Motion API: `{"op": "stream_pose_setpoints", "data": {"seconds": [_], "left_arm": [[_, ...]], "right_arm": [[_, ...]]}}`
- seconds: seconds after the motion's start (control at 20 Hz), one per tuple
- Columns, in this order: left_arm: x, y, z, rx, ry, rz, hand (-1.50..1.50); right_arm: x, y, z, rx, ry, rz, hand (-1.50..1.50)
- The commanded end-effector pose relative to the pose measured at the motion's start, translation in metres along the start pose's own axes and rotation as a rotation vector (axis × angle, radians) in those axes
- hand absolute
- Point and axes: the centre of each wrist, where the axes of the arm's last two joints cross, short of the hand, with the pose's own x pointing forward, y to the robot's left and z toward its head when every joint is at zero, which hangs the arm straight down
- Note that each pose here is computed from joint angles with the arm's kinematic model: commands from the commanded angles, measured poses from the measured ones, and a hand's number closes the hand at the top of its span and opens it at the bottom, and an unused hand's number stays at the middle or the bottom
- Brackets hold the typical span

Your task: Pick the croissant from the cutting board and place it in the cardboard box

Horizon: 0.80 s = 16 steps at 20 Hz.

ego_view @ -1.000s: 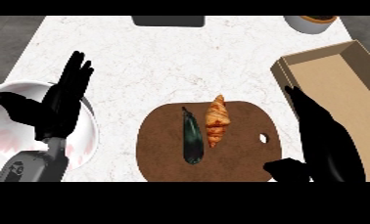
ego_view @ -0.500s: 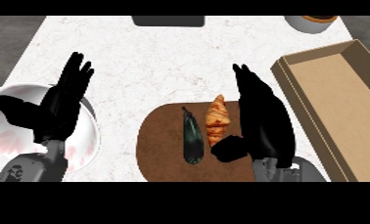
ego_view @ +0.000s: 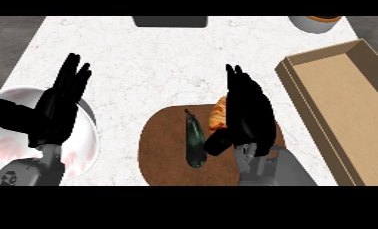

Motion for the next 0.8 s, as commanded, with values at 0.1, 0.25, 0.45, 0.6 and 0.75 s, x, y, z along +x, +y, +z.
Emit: {"op": "stream_pose_setpoints", "data": {"seconds": [0.1,0.25,0.45,0.6,0.75], "left_arm": [[-0.013,0.006,0.010,0.009,0.010,-0.002,0.00],[-0.021,0.010,0.000,0.024,0.017,-0.012,0.00],[-0.004,0.008,0.008,0.013,0.009,0.010,0.00],[0.000,-0.004,-0.012,0.016,0.018,0.005,0.00],[-0.009,-0.012,-0.005,-0.006,0.019,-0.001,0.00]], "right_arm": [[0.008,0.024,-0.004,0.021,0.213,0.052,-1.50],[0.011,0.022,-0.013,0.011,0.197,0.045,-1.50],[0.011,0.037,-0.013,-0.012,0.201,0.047,-1.50],[0.012,0.043,-0.019,-0.004,0.207,0.041,-1.50],[0.015,0.046,-0.012,0.029,0.217,0.034,-1.50]]}}
